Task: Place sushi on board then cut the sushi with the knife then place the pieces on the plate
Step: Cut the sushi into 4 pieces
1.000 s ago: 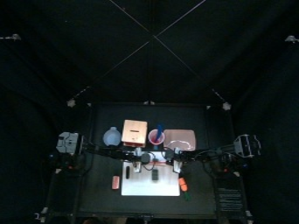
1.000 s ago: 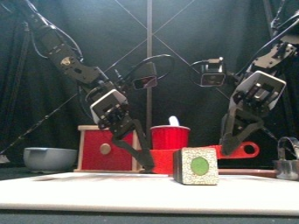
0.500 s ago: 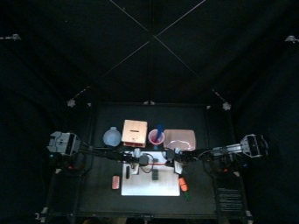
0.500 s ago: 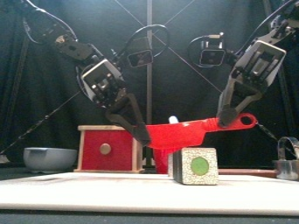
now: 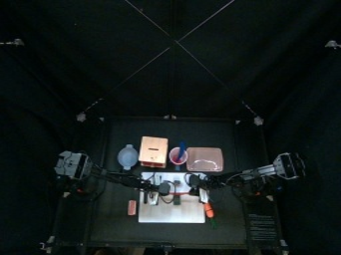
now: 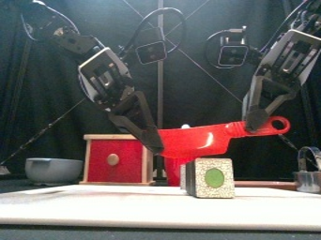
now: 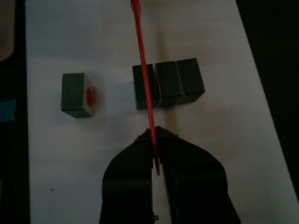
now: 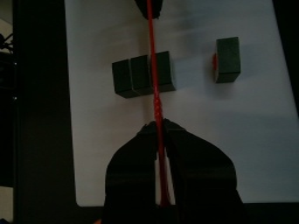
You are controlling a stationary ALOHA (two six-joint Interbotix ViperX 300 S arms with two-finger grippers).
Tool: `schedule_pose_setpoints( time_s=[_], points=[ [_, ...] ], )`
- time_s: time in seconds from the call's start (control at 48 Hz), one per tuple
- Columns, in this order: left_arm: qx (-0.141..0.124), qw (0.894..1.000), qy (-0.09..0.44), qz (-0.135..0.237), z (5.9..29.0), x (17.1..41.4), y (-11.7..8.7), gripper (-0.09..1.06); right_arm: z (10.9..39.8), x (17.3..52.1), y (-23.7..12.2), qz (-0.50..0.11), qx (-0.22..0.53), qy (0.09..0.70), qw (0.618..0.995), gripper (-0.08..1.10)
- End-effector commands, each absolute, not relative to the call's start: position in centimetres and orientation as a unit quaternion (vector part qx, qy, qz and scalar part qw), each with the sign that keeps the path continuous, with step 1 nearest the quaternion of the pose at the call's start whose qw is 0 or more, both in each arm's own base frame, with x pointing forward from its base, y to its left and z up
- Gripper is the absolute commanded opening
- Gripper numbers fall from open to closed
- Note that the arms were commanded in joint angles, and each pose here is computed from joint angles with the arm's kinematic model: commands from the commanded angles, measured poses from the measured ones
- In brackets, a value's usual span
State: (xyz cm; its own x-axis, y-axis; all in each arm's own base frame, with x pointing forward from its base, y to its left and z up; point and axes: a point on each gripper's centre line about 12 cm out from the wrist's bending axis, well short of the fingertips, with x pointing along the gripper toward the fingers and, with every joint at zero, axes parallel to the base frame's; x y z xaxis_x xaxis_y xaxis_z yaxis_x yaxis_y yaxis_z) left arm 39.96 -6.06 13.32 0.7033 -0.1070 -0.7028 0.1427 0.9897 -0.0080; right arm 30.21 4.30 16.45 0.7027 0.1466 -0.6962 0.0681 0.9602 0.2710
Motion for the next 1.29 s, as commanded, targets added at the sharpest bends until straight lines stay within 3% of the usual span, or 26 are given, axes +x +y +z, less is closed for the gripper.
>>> schedule_pose_setpoints(
  time_s=[0.021,0.771,1.292],
  points=[
    [0.020,0.929,0.362,-0.071,14.5,40.6,-6.5,0.39,17.2,30.6,4.7,0.026,0.147,0.374,0.915,0.36],
    [0.006,0.925,0.373,-0.071,13.7,40.2,-7.1,0.39,15.7,30.8,5.1,0.024,0.149,0.396,0.906,0.36],
    [0.003,0.911,0.406,-0.066,10.8,40.2,-7.0,0.39,12.6,31.2,5.4,0.013,0.150,0.439,0.886,0.36]
  ],
)
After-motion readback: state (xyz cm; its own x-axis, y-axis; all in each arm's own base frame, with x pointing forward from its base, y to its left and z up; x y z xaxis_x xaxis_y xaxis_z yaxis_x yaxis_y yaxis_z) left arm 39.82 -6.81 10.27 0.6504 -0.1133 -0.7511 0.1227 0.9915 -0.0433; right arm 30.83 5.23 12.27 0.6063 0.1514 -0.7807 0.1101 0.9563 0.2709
